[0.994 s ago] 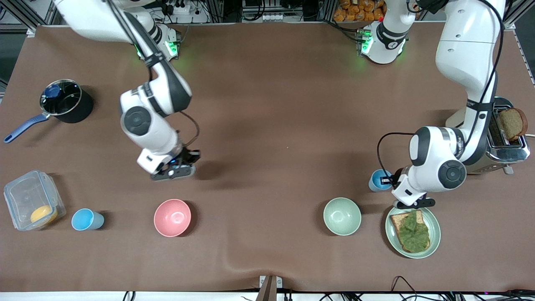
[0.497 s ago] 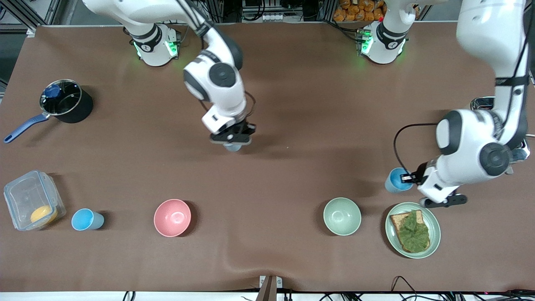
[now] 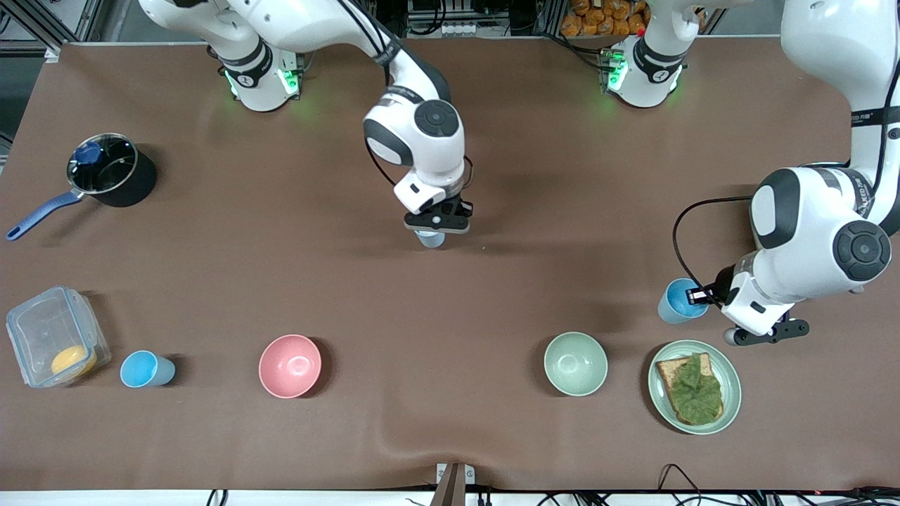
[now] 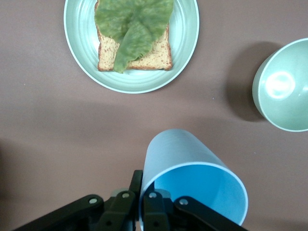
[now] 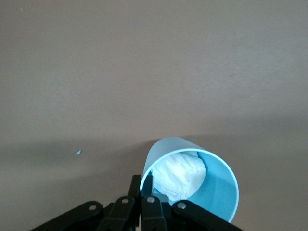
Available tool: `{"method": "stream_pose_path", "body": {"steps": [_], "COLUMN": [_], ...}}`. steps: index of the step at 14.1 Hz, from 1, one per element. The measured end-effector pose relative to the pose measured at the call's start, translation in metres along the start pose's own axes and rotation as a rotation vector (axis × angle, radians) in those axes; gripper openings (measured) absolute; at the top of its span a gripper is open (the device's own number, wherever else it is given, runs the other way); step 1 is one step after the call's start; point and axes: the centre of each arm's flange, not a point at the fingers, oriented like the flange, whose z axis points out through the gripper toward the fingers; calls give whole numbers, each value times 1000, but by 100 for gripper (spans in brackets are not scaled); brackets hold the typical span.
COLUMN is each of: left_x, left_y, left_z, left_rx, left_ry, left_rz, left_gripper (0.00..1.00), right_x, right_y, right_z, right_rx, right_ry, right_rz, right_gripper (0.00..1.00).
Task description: Stack blue cups with both arms
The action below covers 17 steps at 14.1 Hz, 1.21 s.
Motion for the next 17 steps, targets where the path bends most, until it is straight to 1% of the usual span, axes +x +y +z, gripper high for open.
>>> {"method": "stream_pose_path", "body": {"steps": [4, 7, 9, 15, 17], "left_x": [-1, -1, -1, -2, -2], "left_y": [2, 3, 3, 6, 7], "left_z": [0, 1, 1, -1, -1], "left_rx": [-8, -14, -14, -14, -14], "left_ry": [-3, -6, -6, -5, -5], "left_rz": [-2, -4, -3, -16, -17], "left_gripper": [4, 4, 4, 4, 4], "right_x": [-4, -3, -1, 0, 0], "right_y": [-14, -18, -20, -25, -26], "right_z": [21, 19, 20, 19, 18], "right_rx": [4, 19, 20, 50, 54], "right_ry": [-7, 2, -2, -45, -52], "right_rz": [-6, -6, 0, 50, 56], "right_gripper": [3, 3, 3, 3, 3]}}
